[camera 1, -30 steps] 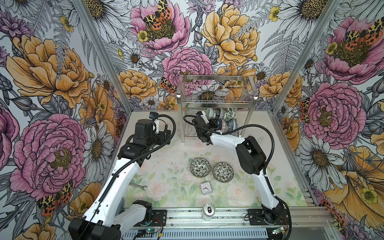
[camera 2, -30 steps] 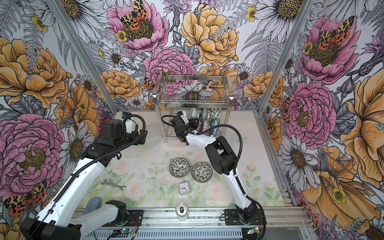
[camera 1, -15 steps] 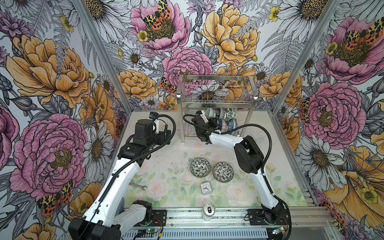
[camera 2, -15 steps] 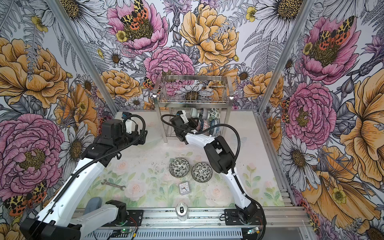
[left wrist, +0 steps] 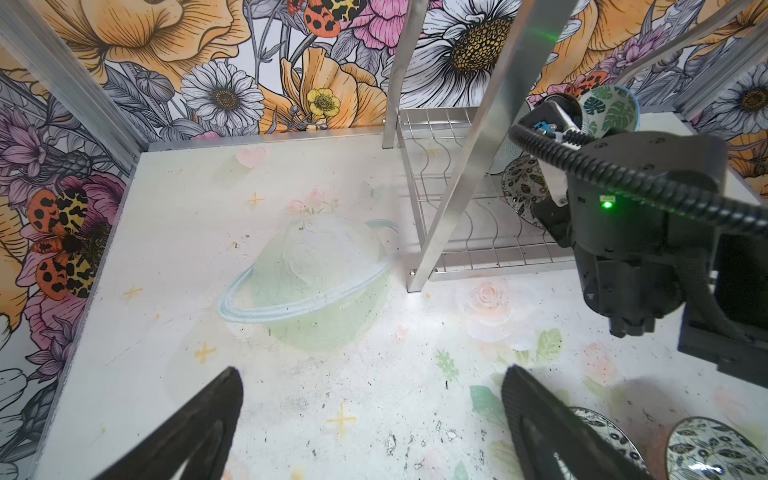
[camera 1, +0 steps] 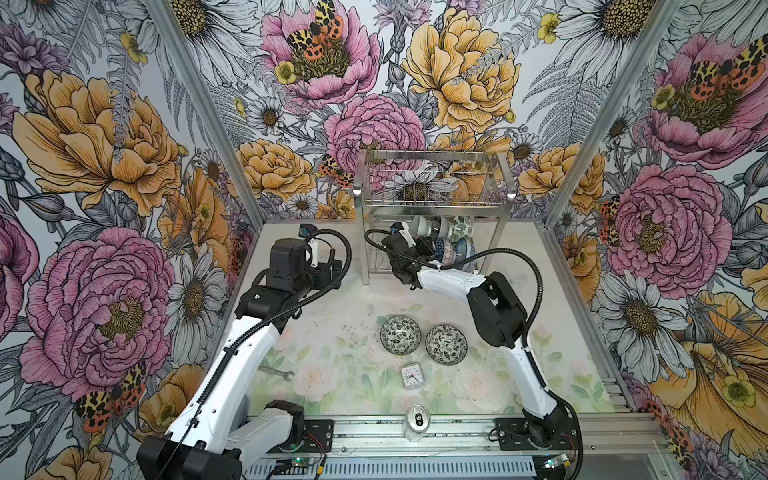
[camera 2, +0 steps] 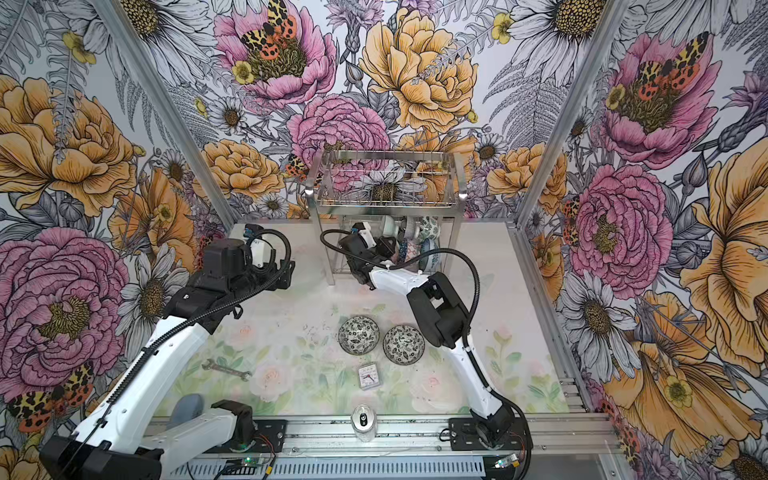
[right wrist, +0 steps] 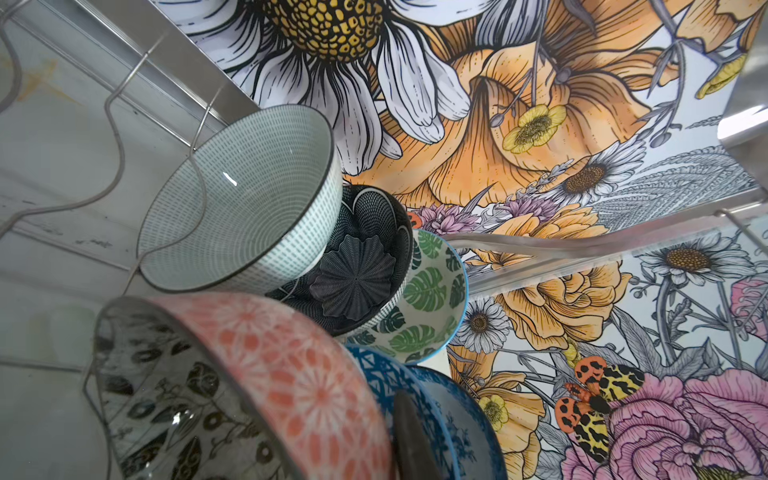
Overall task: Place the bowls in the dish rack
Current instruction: 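Lower the leaf-patterned bowl into the rack slot beside the blue triangle bowl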
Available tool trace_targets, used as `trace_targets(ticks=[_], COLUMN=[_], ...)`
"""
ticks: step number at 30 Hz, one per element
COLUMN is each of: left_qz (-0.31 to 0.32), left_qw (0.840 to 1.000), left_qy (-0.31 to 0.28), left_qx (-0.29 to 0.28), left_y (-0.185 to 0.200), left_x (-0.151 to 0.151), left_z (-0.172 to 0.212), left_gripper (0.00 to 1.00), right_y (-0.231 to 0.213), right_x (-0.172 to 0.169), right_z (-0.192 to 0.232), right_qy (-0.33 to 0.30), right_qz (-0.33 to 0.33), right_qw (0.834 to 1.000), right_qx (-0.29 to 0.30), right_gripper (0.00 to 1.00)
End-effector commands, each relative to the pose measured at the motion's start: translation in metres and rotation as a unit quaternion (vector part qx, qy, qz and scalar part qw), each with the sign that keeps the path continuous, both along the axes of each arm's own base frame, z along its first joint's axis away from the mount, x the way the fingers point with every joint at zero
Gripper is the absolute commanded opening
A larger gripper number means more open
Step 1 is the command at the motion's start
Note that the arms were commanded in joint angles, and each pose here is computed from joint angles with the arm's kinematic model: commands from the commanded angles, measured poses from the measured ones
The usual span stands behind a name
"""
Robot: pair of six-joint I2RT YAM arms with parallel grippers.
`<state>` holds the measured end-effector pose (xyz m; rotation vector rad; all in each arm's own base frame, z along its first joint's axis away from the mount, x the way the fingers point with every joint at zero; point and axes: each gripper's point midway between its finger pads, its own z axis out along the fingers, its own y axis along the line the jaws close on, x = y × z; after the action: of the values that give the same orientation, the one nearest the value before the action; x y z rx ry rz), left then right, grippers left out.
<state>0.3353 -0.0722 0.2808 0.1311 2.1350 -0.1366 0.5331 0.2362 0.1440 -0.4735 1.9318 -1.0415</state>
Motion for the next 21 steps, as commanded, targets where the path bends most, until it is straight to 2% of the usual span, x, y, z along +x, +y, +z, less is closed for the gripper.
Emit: trace_targets(ticks=[1,21], left_qz=[-0.002,-0.007], left_qw=[1.0,1.0], left_qy=[-0.013,-0.013], left_qx=[-0.016,-0.019], left_y=[-0.001,-0.003], left_x=[0.0,-0.001], left_z=[0.005,0.006], left_gripper=[0.99,0.99], right_y=[0.013,0.025], right_x=[-0.004,-0.013], right_z=[-0.011,-0.01], right_qy=[0.009,0.022], right_qz=[0.015,0.037], right_qw=[1.0,0.998], right_qx=[0.02,0.056], right_gripper=[0.13,0.41])
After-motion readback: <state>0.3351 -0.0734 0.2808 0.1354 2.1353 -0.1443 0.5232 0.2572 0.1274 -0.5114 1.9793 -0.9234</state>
